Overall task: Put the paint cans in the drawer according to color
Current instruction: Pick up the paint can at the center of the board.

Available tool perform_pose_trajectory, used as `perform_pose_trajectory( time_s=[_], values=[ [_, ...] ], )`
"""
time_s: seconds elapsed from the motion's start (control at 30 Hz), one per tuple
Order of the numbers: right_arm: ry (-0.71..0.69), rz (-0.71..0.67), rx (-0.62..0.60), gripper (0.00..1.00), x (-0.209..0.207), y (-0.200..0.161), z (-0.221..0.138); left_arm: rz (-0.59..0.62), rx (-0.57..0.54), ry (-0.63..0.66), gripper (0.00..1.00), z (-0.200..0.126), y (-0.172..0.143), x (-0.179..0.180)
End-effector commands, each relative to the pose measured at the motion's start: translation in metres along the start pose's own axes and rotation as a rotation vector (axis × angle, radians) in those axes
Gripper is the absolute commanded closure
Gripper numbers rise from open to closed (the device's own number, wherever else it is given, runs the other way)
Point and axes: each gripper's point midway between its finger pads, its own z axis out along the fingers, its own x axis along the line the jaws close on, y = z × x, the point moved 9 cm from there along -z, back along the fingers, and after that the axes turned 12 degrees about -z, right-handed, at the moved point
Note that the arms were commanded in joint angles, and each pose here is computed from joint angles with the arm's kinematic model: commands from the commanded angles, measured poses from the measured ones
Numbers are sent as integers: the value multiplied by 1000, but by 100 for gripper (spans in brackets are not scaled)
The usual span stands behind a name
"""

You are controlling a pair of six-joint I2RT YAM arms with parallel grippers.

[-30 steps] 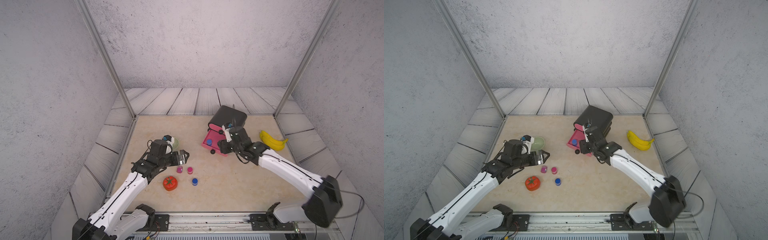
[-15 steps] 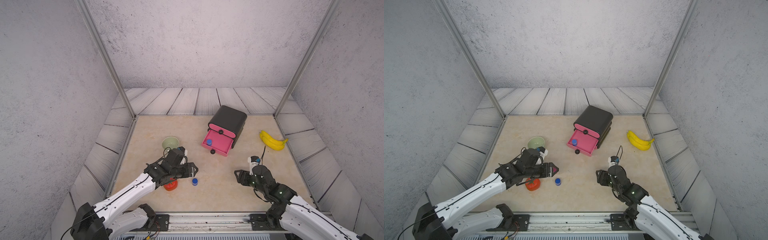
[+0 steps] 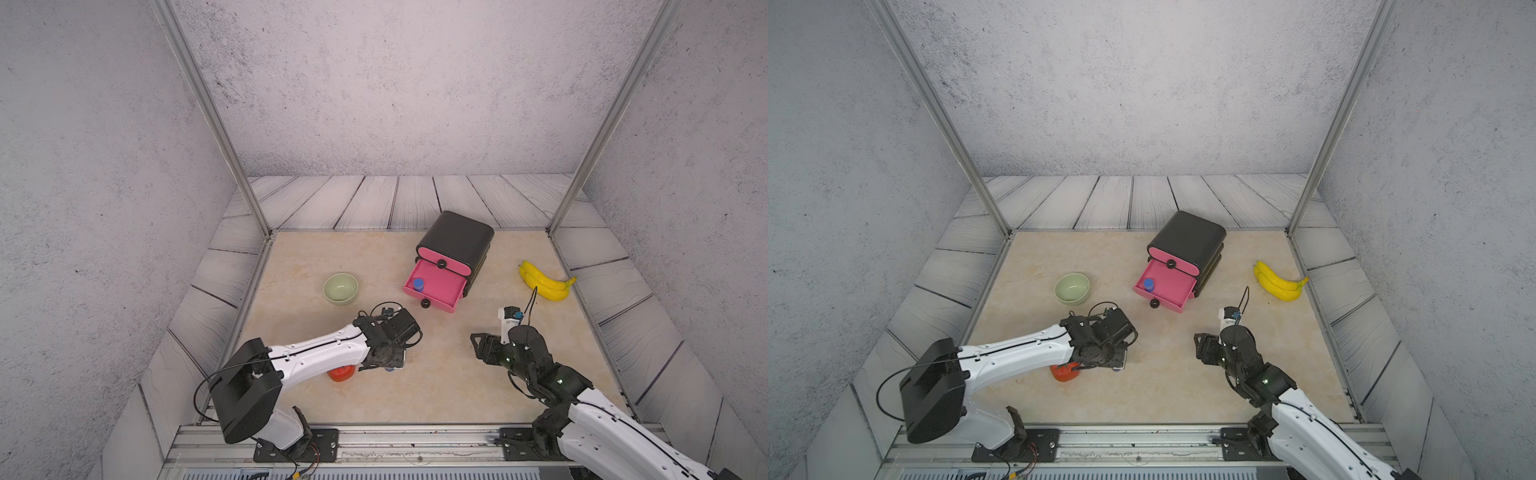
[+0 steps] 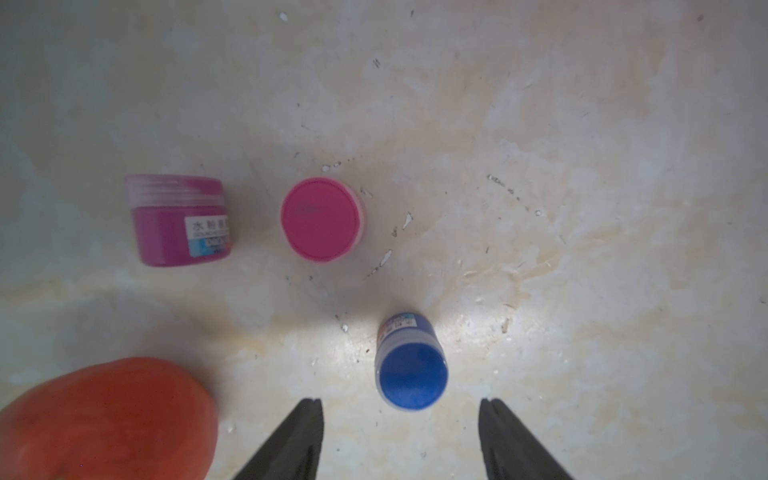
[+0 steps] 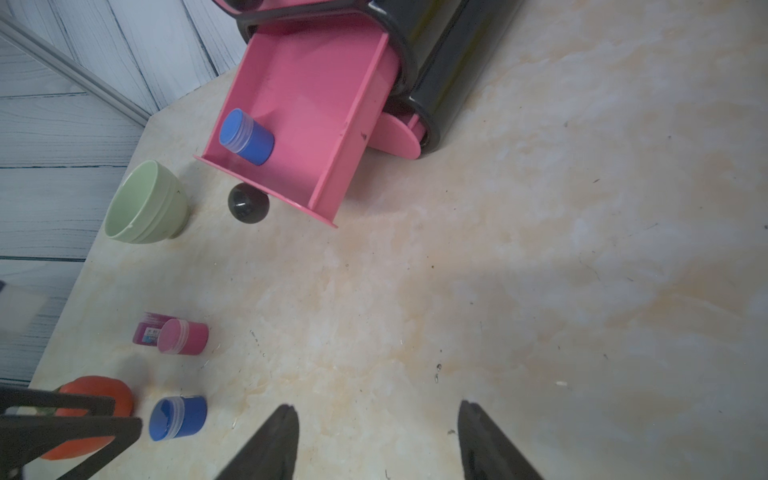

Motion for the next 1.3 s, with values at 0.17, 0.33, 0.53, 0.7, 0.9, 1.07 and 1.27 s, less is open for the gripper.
perform_pose_trajectory(
  time_s=[0.17,0.33,0.53,0.7,0.9,1.07,1.27],
  values=[
    [46,-44,-13,35,4,14,1,44,65,67,37,22,-2,-7],
    [49,-50,-15,35,5,14,1,57,82,81,45,28,-3,-9],
    [47,-49,-18,35,4,15,1,77,114,76,50,36,-2,-16],
    [37,-52,-20,35,3,16,0,89,133,71,61,38,0,-20],
    [29,-51,-27,35,2,19,-1,99,133,35,73,25,4,-25],
    [16,-53,-48,35,0,22,-4,64,85,-108,73,-16,25,-36],
    [5,-32,-86,35,-3,23,-9,18,-76,-312,73,-72,85,-62]
  ],
)
